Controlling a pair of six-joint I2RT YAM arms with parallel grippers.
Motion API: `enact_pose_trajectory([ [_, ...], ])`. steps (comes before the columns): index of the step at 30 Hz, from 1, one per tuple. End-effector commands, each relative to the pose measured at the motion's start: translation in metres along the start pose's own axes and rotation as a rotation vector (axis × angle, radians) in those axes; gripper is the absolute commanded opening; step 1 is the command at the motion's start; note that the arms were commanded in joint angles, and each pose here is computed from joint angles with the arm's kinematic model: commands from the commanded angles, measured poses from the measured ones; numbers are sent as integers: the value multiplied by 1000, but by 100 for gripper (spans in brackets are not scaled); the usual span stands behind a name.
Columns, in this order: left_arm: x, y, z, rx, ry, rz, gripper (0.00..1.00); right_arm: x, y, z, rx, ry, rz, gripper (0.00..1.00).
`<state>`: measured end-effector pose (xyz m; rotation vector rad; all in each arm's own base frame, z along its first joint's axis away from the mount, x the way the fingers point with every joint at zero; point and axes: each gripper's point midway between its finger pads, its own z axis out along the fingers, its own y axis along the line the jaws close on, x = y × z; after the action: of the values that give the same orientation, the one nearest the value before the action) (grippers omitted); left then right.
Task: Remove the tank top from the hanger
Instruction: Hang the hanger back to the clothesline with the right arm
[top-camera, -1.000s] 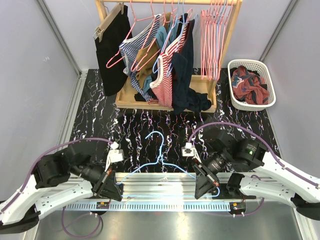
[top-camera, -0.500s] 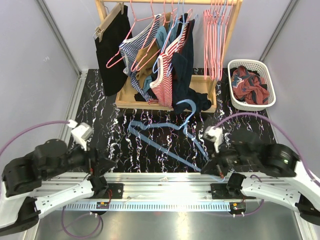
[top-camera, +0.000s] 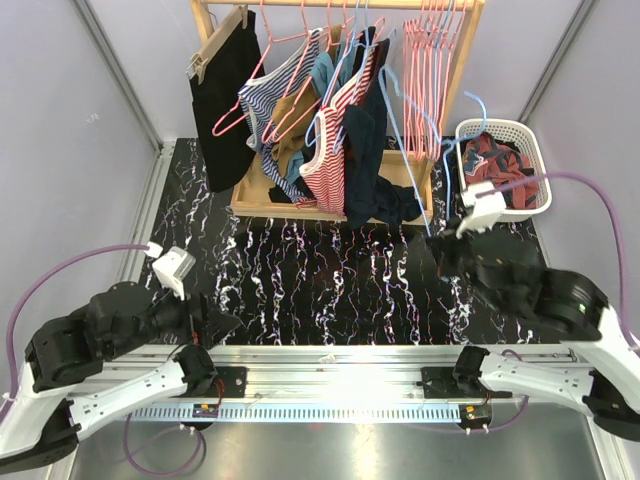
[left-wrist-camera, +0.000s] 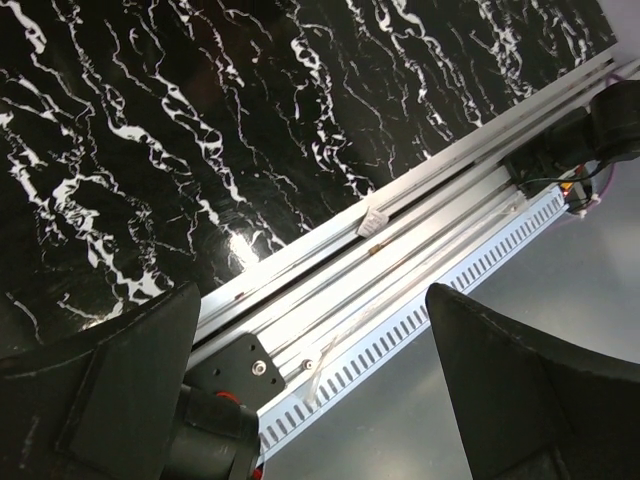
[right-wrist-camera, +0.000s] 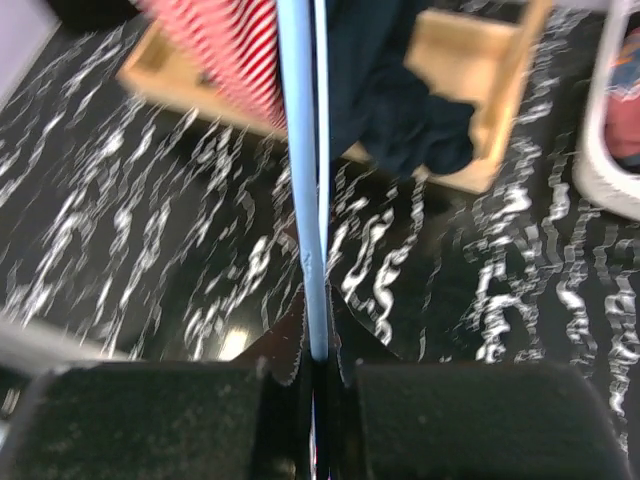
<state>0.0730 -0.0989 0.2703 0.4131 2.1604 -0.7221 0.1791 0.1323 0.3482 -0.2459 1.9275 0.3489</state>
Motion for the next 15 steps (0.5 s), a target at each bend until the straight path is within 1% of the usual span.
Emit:
enact_pose_trajectory([
  [1,-4,-14,8,75,-31,-13,99,-65,-15,7,206,-190,112,0],
  [2,-1,-15,11,79,-21,-11,99,-69,-14,12,230,-189,107,0],
  [3,-2,-17,13,90,-22,-7,99,-69,-6,25,251,-165,87,0],
  [4,2,-18,16,96,-12,-2,99,-81,-2,26,245,-177,102,0],
  [5,2,-19,17,102,-14,-1,99,-83,6,33,214,-157,104,0],
  [6,0,-20,18,111,-23,0,99,-85,-1,48,246,-137,114,0],
  [7,2,-21,19,117,-18,2,99,-91,7,54,182,-124,139,0],
  [8,1,-23,19,124,-22,2,99,-94,6,60,171,-113,151,0],
  [9,2,-22,20,126,-22,5,99,-96,-8,73,209,-101,165,0],
  [10,3,-22,20,126,-19,5,99,-103,-5,77,189,-112,169,0],
  [11,3,-22,20,127,-21,5,99,-101,0,90,163,-83,161,0],
  [15,2,-23,18,135,-28,4,99,-119,1,108,160,-70,147,0],
])
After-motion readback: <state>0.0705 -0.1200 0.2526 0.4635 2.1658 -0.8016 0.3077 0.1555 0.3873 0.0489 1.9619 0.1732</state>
